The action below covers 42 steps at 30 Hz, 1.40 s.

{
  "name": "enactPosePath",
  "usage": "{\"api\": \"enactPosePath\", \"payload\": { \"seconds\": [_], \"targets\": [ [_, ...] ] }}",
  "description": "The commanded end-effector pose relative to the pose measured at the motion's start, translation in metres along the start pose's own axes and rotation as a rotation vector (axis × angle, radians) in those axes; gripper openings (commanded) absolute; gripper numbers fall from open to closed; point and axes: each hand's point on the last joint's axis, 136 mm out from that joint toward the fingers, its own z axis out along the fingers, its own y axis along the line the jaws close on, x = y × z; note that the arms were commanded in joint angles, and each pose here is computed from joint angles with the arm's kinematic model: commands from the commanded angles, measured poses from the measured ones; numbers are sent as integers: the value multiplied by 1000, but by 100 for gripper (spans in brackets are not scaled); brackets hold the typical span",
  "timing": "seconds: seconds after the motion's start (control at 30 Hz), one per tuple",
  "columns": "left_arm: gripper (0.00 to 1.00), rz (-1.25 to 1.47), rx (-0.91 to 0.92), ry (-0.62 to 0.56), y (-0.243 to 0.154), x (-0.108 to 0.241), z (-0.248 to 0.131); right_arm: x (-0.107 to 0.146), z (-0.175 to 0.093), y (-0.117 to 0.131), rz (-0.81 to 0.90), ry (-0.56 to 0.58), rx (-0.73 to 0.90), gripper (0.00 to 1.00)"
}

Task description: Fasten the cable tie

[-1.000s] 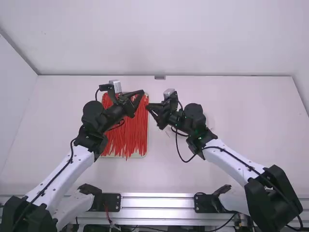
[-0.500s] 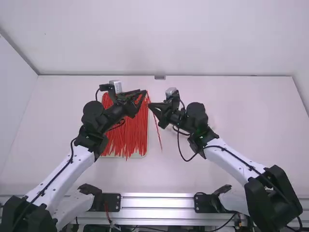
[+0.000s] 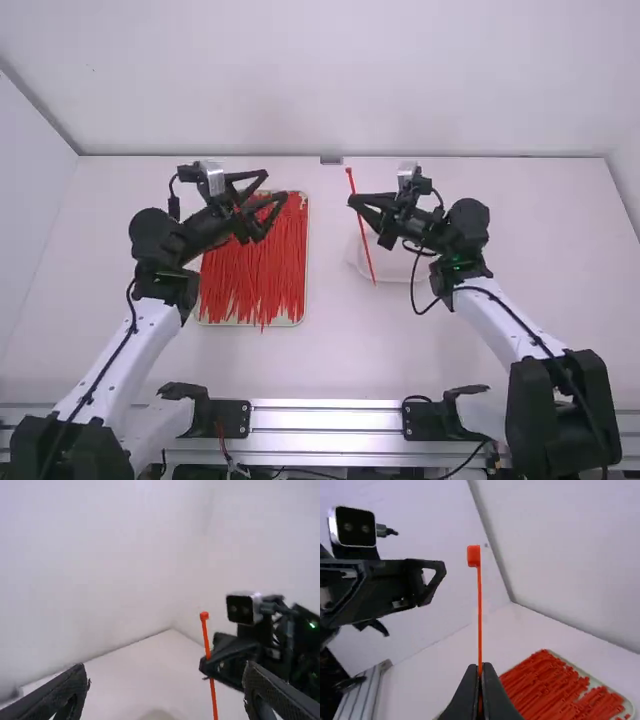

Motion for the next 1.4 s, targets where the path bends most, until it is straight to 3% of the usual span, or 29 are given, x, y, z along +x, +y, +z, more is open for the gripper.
{"api": "enactPosePath", "payload": {
  "seconds": [0.0, 0.27, 0.83, 1.1, 1.37],
  "targets": [
    [83, 66, 156, 61, -26, 3, -6, -12, -3, 13, 1, 5, -75, 0],
    [86, 192, 375, 104, -62, -16, -3, -29, 1, 37, -75, -55, -149, 0],
    [83, 178, 609, 166, -77, -51, 49, -60, 18, 70, -157, -236, -177, 0],
    [79, 161, 639, 158, -82, -50, 69, -68, 18, 64, -148, -283, -133, 0],
    [79, 109, 586, 142, -74, -53, 76, -71, 23, 75, -170, -313, -148, 0]
  ]
}}
